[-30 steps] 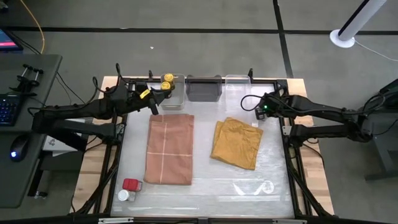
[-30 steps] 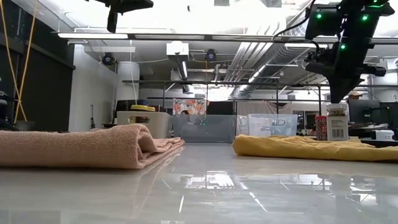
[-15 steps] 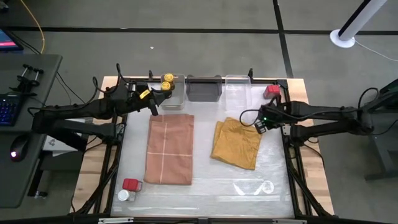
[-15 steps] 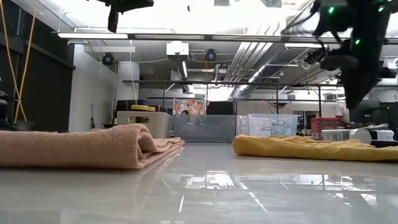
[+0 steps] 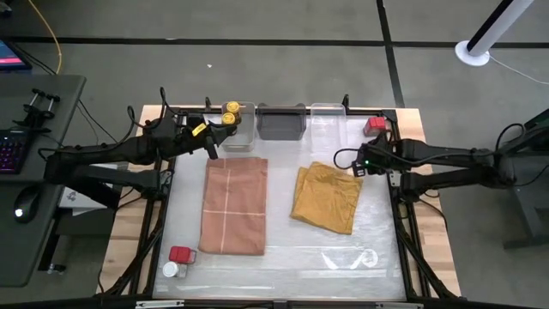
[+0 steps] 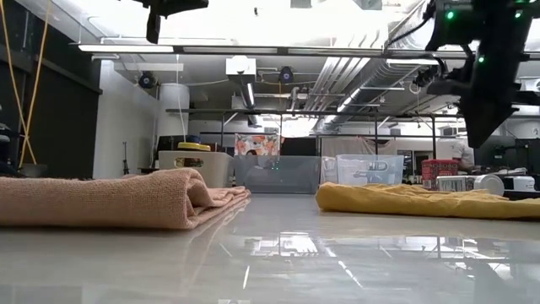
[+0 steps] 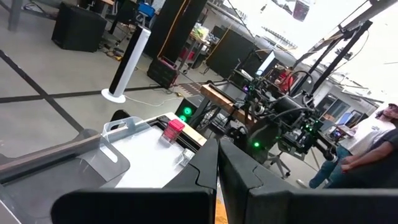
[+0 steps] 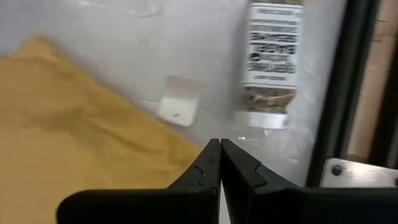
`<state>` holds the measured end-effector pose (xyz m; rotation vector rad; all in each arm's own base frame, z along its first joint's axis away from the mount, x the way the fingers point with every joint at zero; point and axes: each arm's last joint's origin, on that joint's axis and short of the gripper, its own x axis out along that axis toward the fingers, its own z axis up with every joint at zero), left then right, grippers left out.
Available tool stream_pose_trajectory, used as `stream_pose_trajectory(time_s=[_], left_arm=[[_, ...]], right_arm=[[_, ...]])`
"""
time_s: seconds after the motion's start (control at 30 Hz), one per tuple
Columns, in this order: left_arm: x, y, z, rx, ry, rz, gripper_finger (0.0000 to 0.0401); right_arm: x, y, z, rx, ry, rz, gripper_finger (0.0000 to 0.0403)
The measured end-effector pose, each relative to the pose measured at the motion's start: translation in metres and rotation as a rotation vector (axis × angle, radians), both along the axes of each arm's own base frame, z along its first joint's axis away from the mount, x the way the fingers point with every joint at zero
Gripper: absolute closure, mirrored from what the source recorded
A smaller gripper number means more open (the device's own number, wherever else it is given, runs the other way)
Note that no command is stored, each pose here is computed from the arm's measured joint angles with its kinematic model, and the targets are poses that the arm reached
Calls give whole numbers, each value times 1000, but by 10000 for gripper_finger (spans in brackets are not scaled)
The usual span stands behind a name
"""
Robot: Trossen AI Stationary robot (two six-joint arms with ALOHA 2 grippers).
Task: Sort spices by type
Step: Put the top white seasoning bottle into the transparent bin
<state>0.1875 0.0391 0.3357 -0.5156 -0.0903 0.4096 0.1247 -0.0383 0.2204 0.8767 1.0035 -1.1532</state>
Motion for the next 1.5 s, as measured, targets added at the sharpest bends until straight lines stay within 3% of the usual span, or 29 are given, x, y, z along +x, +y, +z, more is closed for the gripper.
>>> stream_pose_trajectory(time_s=[0.17, 0.43, 0.6, 1.1, 1.2, 1.33, 1.5], left_arm=[[0, 0, 0, -22, -10, 0, 401], [0, -1, 1, -45, -23, -28, 401], [0, -1, 1, -58, -29, -29, 401], [0, -1, 1, -71, -34, -37, 401], [0, -1, 1, -70, -35, -37, 401], [-1, -1, 4, -50, -56, -38, 401], [-1, -2, 11, 64, -85, -71, 401]], right_arm=[[-2, -11, -10, 5, 4, 15, 330], [-11, -30, -28, -12, 39, -40, 130], [-11, -41, -35, 20, 88, -42, 73], [8, -60, -77, 213, 256, -72, 74], [10, -61, -79, 225, 268, -51, 109], [8, -60, -76, 212, 259, -49, 197], [1, -53, -65, 195, 256, -22, 201]])
